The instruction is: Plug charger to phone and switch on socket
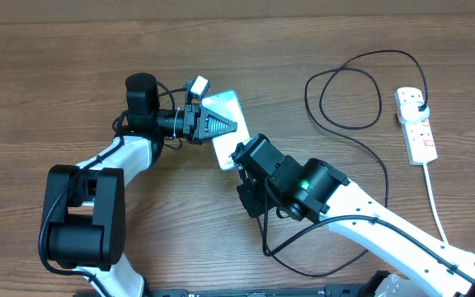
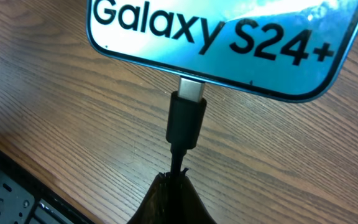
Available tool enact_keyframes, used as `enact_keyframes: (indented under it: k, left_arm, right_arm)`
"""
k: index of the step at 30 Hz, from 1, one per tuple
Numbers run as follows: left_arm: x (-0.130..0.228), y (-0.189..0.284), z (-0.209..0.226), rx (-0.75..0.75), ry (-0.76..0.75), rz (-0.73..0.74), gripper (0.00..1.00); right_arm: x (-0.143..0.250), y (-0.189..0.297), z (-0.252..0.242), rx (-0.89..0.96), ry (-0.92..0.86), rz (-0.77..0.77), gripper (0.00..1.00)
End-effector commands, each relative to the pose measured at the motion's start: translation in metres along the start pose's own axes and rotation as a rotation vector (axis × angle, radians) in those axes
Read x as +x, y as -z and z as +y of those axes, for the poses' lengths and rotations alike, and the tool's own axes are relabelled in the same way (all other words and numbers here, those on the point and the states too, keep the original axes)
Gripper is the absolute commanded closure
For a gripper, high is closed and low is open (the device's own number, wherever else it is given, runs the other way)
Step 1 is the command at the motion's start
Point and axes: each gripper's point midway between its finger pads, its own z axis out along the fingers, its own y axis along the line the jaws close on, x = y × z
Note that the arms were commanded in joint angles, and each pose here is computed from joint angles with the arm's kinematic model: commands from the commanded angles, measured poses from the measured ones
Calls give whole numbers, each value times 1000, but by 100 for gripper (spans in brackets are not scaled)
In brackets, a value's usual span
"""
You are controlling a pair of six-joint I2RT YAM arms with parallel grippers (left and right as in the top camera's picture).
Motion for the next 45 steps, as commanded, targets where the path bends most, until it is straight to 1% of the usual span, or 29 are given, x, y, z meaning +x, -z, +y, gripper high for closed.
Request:
enact_keyframes:
  k: [1,6,20,33,45]
  left_arm:
    - [0,-2,-8,20,-23,31,96]
    - [0,-2,-8,20,-23,31,96]
    - [0,-2,-8,20,-39,31,96]
    - [0,-2,-8,22,-193,29,96]
    - [0,-2,-8,23,-267,28,96]
  right_arm:
    - [-16,4,1,7,30,-54,96]
    - [-18,4,2,3,31,-65,96]
    - [-7,-5,2,-3,28,-2,96]
    - [-7,-8,1,4,32,6,96]
    - [-7,-8,0,8,62,5,96]
